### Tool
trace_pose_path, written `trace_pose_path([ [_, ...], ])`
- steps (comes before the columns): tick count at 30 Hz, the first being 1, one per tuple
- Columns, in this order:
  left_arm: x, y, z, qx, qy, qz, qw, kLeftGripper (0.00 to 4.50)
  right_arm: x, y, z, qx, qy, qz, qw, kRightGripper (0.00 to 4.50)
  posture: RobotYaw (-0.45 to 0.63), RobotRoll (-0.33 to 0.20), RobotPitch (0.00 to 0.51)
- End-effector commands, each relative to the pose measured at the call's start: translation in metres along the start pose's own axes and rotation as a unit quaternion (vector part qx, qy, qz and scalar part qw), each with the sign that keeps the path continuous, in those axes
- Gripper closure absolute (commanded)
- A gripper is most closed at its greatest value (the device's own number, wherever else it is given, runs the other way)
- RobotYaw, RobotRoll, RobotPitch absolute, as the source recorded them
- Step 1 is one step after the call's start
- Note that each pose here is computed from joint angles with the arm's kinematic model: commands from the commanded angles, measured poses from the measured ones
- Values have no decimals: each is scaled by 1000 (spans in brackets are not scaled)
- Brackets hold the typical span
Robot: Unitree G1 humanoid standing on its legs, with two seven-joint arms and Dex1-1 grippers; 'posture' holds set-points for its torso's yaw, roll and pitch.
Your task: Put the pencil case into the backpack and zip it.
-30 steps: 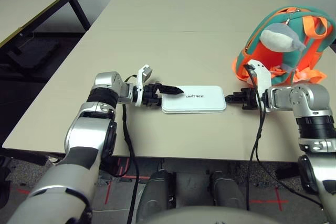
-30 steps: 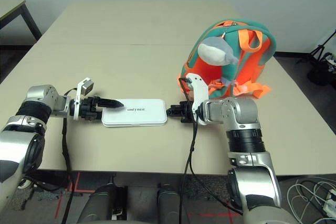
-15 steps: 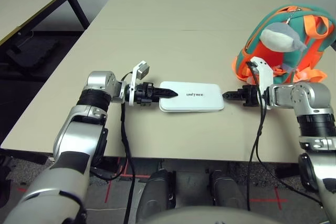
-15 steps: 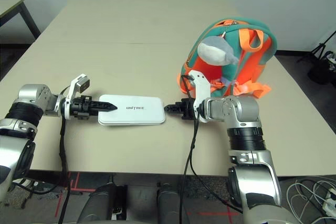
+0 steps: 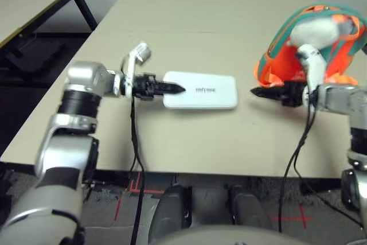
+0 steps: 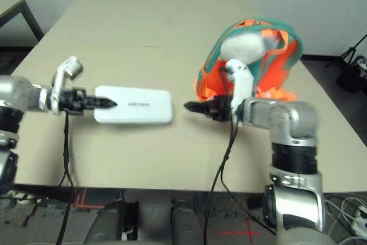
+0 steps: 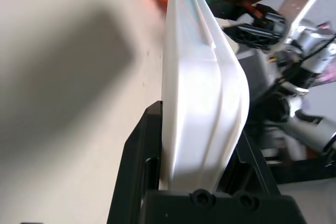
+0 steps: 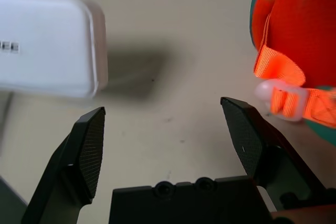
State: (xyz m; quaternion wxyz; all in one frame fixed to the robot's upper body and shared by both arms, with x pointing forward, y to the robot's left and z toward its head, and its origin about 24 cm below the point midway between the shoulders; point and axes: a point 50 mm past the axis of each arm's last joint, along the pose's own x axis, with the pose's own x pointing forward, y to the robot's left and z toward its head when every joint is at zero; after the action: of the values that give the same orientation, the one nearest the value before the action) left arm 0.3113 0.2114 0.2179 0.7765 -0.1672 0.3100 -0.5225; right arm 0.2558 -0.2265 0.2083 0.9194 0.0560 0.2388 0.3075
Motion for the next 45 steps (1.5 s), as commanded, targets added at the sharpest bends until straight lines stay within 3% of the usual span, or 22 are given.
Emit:
trace_pose_path([
  [1, -13, -13, 16, 53, -52, 14, 997, 3101, -36, 5, 3, -27, -33, -44, 998, 0, -126, 0, 106],
  [6, -9, -13, 30, 94, -128, 37, 987, 3101, -54, 8, 3, -40, -95, -115, 988, 0, -160, 0, 115],
  [10, -1, -11, 34, 103, -162, 43, 980, 3101, -54, 8, 2, -56, -90, -164, 981, 0, -174, 0, 116],
  [16, 8, -9, 34, 108, -175, 40, 978, 3101, -46, -3, 4, -89, -100, -212, 968, 0, -161, 0, 114],
  [29, 1, -7, 35, 94, -220, 58, 969, 3101, -14, -44, 16, -65, -158, -246, 954, 0, -77, 0, 119],
  [39, -3, -8, 32, 90, -235, 64, 966, 3101, 5, -48, 33, -77, -196, -263, 942, 0, -43, 0, 112],
  [43, -3, -7, 32, 89, -237, 64, 965, 3101, 10, -46, 31, -68, -197, -263, 942, 760, -45, 0, 109],
  [45, -2, -7, 33, 89, -238, 63, 965, 3101, 11, -45, 29, -64, -193, -263, 943, 1455, -48, 0, 108],
])
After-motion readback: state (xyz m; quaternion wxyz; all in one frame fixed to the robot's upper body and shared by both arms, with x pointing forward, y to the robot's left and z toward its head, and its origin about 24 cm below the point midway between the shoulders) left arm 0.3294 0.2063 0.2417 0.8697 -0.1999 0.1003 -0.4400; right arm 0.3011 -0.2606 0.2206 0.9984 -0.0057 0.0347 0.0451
